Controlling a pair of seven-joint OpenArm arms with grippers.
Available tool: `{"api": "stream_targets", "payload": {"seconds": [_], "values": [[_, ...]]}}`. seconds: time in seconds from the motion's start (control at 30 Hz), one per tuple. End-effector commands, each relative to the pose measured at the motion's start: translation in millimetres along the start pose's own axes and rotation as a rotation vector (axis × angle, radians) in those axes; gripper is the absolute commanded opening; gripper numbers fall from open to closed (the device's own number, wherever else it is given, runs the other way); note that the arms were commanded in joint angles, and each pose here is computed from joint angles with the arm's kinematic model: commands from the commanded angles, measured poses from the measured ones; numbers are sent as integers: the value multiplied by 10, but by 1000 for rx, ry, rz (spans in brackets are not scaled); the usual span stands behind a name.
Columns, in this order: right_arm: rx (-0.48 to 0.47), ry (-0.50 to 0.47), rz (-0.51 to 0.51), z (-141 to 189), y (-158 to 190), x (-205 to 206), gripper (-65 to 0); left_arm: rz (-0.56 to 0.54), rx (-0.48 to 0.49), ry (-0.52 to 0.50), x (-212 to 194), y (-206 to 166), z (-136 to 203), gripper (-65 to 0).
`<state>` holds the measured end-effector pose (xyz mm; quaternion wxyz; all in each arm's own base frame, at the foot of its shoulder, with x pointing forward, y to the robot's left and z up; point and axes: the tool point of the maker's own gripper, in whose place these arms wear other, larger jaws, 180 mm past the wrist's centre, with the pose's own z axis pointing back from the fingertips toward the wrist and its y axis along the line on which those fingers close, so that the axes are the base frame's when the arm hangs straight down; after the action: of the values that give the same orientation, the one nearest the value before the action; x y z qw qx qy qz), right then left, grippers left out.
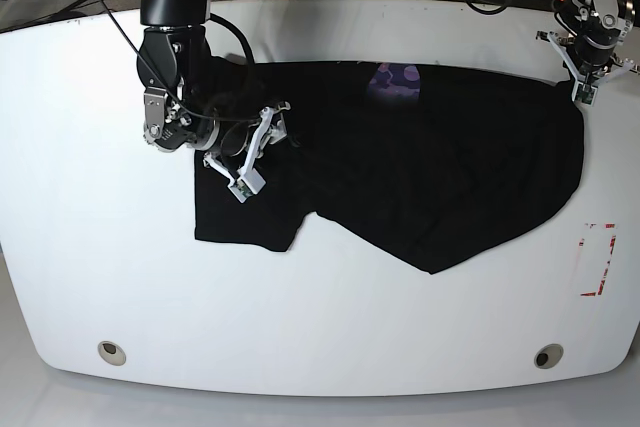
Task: Fold the T-shirt properly
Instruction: 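Regrasp the shirt edge with the right gripper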
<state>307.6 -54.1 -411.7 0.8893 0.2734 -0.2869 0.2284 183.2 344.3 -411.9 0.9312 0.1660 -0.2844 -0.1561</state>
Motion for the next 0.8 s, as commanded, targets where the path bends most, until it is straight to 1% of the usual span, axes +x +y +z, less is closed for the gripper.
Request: {"api": "stream_targets", "payload": {"seconds": [0.0,0.07,0.1,0.17,0.3,0.4,0.57,0.77], "values": [[-12,-20,24,46,-18,121,-206,-15,6,9,-4,37,13,-650],[-11,-29,36,59,12,161,-216,-14,6,7,2,40,12,-650],[-13,-36,43,72,27,182,-239,-14,6,7,2,40,12,-650],[-12,-36,45,83,56,155,-304,-14,6,7,2,40,12,-650],[-6,-47,47,74,101,184,-485,-14,7,6,8,42,10,-650],[-5,-49,46,68,109,190,-582,-14,7,6,8,42,10,-650],[-5,-60,53,90,127,218,-650,-14,7,6,8,42,10,-650],[-25,-98,97,214,197,306,-650,-16,8,5,15,48,13,-650]]}}
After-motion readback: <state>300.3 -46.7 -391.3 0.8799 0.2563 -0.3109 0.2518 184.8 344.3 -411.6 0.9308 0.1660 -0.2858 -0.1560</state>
